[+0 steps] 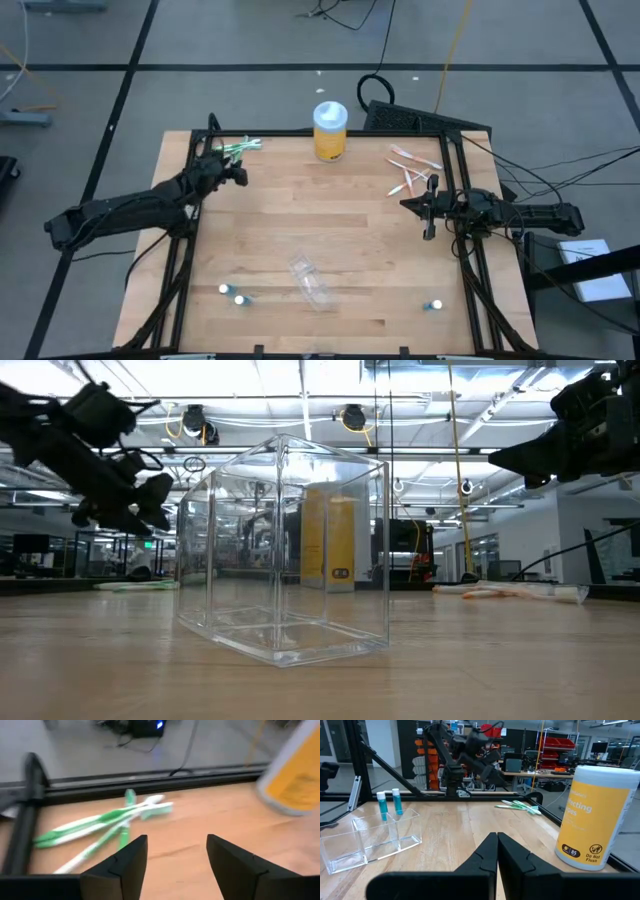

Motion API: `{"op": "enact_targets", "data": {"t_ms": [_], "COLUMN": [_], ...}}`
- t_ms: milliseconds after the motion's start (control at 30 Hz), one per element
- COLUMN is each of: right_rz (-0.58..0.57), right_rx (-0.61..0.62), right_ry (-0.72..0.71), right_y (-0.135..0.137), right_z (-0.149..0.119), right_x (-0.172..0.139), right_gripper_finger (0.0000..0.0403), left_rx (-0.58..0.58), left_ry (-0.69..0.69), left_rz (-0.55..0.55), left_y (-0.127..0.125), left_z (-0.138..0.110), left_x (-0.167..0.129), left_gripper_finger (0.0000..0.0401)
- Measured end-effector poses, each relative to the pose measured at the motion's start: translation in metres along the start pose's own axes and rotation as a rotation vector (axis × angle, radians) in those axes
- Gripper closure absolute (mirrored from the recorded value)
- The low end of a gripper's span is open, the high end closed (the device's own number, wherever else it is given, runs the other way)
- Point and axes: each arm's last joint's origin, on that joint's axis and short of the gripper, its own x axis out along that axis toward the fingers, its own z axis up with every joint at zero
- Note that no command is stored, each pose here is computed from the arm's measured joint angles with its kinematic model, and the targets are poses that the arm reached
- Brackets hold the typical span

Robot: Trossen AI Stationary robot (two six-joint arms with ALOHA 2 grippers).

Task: Pick & Place toothbrushing station
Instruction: Put the green toothbrush into the transparent organizer

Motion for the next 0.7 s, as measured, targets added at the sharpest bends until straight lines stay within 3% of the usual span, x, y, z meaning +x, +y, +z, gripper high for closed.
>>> {"op": "enact_targets", "data": {"t_ms": [300,533,700], "right_rz": [0.0,0.0,0.0], "right_rx": [0.0,0.0,0.0], "right_ry": [0.0,0.0,0.0], "right_y": [0.0,0.0,0.0], "right_z": [0.0,0.0,0.0], "right_x": [0.0,0.0,0.0], "right_gripper_finger": [0.0399,0.0399,0.0399], "left_rx": [0.056,0.073,0.051], "left_ry": [0.178,0.332,0.357], "left_rz": [0.216,0.348,0.449], "left_y": [0.002,0.013,0.018], "left_z": [0.043,0.041,0.044], "left_x": [0.029,0.072,0.098], "left_gripper_finger": [0.0185,0.0185,0.0185]}}
